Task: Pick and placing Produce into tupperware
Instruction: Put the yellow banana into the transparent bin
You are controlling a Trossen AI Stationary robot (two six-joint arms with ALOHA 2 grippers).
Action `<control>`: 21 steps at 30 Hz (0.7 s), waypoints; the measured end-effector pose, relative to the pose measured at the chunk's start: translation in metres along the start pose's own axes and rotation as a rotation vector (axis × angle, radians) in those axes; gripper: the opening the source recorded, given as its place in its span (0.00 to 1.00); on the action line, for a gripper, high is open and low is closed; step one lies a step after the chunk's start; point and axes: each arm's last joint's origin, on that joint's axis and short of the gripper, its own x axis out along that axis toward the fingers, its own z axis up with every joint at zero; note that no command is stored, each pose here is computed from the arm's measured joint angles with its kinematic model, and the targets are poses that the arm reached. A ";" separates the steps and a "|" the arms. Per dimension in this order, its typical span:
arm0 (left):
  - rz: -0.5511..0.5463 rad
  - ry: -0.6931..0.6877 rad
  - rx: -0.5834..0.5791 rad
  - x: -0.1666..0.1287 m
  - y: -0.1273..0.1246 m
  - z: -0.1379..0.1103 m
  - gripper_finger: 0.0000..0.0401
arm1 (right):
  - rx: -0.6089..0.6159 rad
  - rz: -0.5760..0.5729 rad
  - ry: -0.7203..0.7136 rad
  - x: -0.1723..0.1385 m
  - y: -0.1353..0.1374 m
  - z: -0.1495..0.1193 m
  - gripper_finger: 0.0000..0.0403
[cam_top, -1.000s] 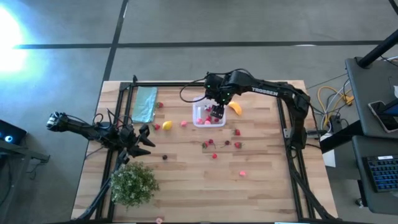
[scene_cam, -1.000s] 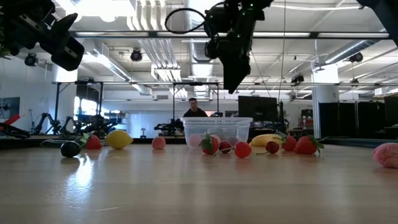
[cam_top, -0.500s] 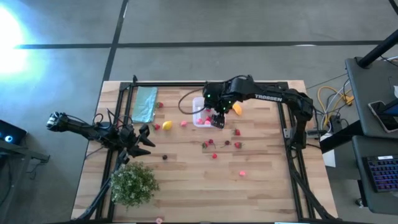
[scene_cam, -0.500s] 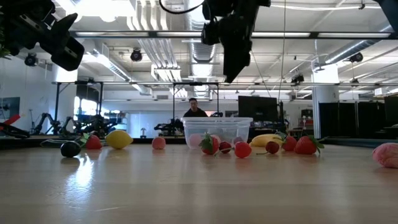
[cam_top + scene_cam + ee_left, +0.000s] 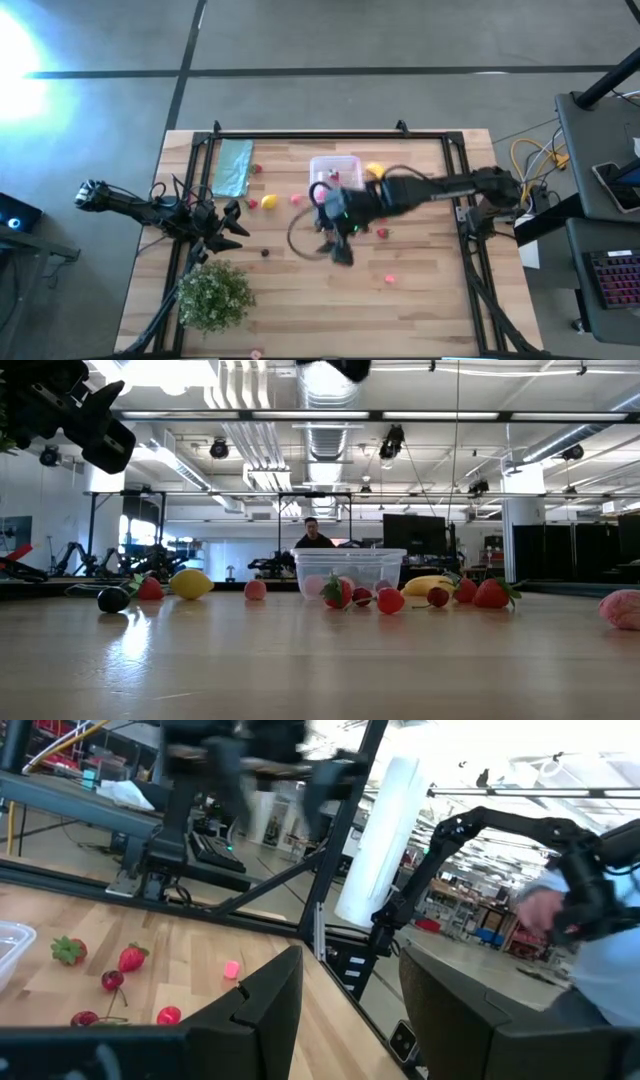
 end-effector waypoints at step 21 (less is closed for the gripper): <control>0.003 -0.002 0.000 0.000 0.000 0.000 0.39 | 0.266 -0.059 -0.117 0.004 0.096 -0.028 0.62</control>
